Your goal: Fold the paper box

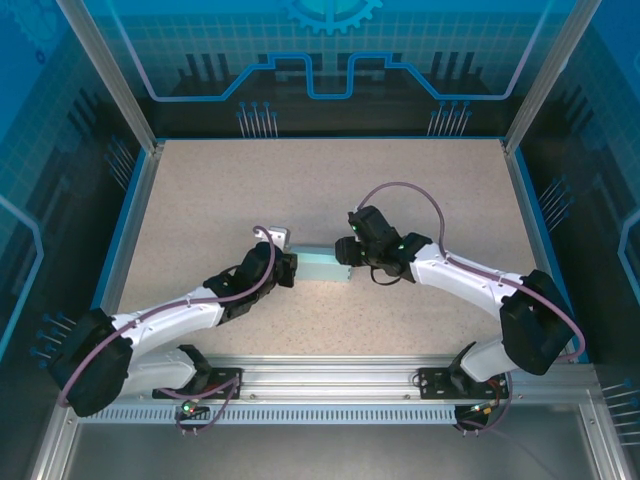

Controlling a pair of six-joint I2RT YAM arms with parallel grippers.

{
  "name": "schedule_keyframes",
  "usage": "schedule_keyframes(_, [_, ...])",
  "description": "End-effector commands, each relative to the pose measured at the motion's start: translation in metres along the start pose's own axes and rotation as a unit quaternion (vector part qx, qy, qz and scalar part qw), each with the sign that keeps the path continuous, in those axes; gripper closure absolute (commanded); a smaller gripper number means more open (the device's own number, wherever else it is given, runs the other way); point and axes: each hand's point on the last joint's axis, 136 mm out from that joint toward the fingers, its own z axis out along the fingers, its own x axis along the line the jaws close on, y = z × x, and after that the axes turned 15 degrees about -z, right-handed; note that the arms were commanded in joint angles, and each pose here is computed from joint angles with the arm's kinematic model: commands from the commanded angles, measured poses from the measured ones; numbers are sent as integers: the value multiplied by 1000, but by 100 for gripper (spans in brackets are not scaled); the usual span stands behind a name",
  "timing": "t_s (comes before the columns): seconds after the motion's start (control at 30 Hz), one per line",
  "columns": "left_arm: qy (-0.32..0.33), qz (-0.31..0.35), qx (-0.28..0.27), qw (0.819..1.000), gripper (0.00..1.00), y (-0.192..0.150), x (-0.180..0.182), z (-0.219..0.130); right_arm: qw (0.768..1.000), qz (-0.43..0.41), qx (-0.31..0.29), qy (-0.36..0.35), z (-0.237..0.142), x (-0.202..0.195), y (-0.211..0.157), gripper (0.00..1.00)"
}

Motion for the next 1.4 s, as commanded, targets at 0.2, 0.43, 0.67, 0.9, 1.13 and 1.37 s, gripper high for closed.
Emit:
schedule_keyframes(0.2, [16, 15, 58, 998, 62, -31, 18, -14, 997, -10, 72, -36, 17, -7, -54, 58])
schedule_keyframes(0.43, [-2, 15, 64, 998, 50, -28, 12, -29, 996, -10, 78, -43, 21, -6, -61, 59])
schedule_keyframes(0.67, [-63, -1, 57, 996, 39, -7, -14, -54, 996, -14, 76, -45, 20, -5, -60, 59])
schedule_keyframes(0.9, [-65, -59, 56, 995, 34, 26, -12, -49, 996, -18, 71, -45, 18, -4, -57, 59])
schedule_keyframes(1.13, [-53, -104, 74, 990, 34, 47, -3, -20, 996, -20, 69, -46, 17, -4, -56, 59])
schedule_keyframes(1.37, [-18, -105, 107, 989, 36, 30, 16, 4, 996, -23, 71, -49, 17, -6, -57, 59])
